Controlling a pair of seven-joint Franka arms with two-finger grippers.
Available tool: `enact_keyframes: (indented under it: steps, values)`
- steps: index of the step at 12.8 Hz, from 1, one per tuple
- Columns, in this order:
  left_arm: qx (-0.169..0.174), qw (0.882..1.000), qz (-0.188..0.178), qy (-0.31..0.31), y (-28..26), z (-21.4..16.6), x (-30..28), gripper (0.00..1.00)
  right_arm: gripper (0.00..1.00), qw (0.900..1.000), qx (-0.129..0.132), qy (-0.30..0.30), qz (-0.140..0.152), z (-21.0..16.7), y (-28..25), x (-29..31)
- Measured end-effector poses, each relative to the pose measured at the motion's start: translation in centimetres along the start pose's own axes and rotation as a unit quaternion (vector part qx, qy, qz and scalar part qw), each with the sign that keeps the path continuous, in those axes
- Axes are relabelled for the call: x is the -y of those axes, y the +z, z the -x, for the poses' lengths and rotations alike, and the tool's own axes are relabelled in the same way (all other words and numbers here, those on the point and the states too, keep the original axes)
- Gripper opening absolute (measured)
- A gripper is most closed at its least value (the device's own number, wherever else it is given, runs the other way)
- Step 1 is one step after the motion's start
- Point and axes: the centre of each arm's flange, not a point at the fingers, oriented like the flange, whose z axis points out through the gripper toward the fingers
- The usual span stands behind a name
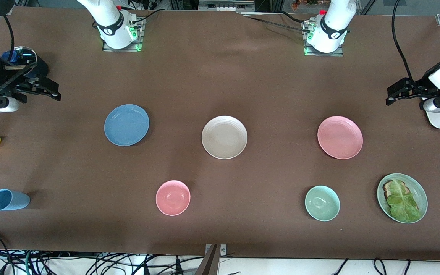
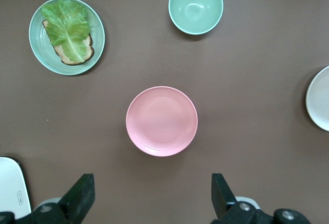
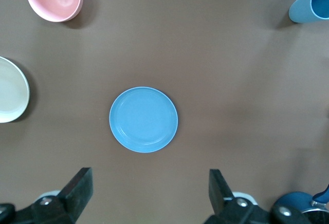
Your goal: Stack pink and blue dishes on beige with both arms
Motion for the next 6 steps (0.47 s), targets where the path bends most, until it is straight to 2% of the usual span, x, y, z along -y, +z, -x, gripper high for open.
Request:
enact_keyframes:
  steps: [6]
  values:
    - [0.000, 1.000, 0.000, 0.000, 0.00, -0.01, -0.03, 1.00, 1.00, 1.000, 0.004, 0.001, 0.000, 0.03, 0.41, -0.02]
